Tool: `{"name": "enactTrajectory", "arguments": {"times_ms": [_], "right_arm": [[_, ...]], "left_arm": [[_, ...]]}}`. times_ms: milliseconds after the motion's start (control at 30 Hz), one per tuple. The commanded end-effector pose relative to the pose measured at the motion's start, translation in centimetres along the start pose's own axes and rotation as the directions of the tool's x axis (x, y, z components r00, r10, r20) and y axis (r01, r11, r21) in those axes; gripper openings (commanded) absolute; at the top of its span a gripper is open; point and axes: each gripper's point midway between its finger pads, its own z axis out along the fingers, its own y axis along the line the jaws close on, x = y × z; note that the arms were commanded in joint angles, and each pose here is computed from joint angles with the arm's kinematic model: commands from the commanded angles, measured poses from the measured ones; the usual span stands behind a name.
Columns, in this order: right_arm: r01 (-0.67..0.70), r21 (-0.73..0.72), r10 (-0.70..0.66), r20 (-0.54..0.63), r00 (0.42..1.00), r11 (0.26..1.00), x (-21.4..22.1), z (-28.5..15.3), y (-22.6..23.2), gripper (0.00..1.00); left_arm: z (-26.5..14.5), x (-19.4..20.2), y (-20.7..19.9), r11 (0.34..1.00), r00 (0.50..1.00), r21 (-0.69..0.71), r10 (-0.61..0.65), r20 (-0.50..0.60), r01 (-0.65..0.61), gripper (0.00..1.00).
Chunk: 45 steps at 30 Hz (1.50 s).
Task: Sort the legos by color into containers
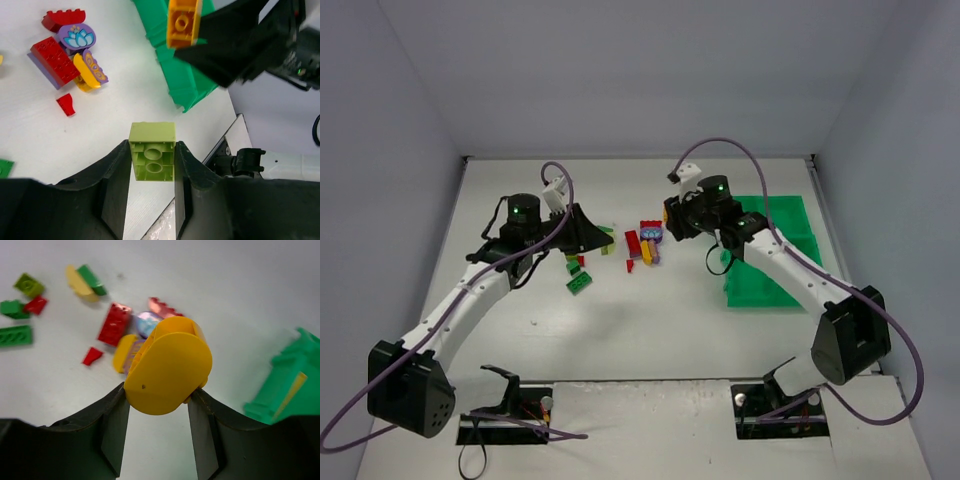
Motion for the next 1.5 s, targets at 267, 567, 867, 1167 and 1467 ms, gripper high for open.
{"name": "enactTrajectory", "arguments": {"times_ms": [267, 567, 867, 1167, 1467], "right_arm": [[-0.367, 0.488, 0.419, 0.004, 0.908, 0.792, 2.7, -0.6, -16.0, 0.00], [-0.432, 0.583, 0.547, -0.024, 0.837, 0.687, 6.1, 0.9, -20.0, 0.05], [-0.456, 0.599, 0.580, -0.016, 0.815, 0.658, 7.4, 0.1, -21.2, 0.24], [-0.456, 0.577, 0.559, -0.003, 0.829, 0.678, 6.3, -1.0, -20.6, 0.62], [-0.460, 0.394, 0.477, 0.060, 0.877, 0.796, 2.0, -3.1, -16.6, 0.61]], "left_arm": [[-4.2, -1.3, -1.5, 0.988, 0.988, -0.089, 0.132, 0.079, -0.125, 0.00], [-5.2, -0.7, -1.3, 0.982, 0.987, -0.124, 0.149, 0.066, -0.140, 0.00], [-5.2, -0.8, -1.2, 0.982, 0.987, -0.125, 0.148, 0.065, -0.139, 0.00], [-4.7, -1.4, -1.4, 0.984, 0.987, -0.116, 0.145, 0.070, -0.136, 0.00], [-4.3, -2.3, -2.3, 0.991, 0.989, -0.085, 0.112, 0.097, -0.104, 0.00]]}}
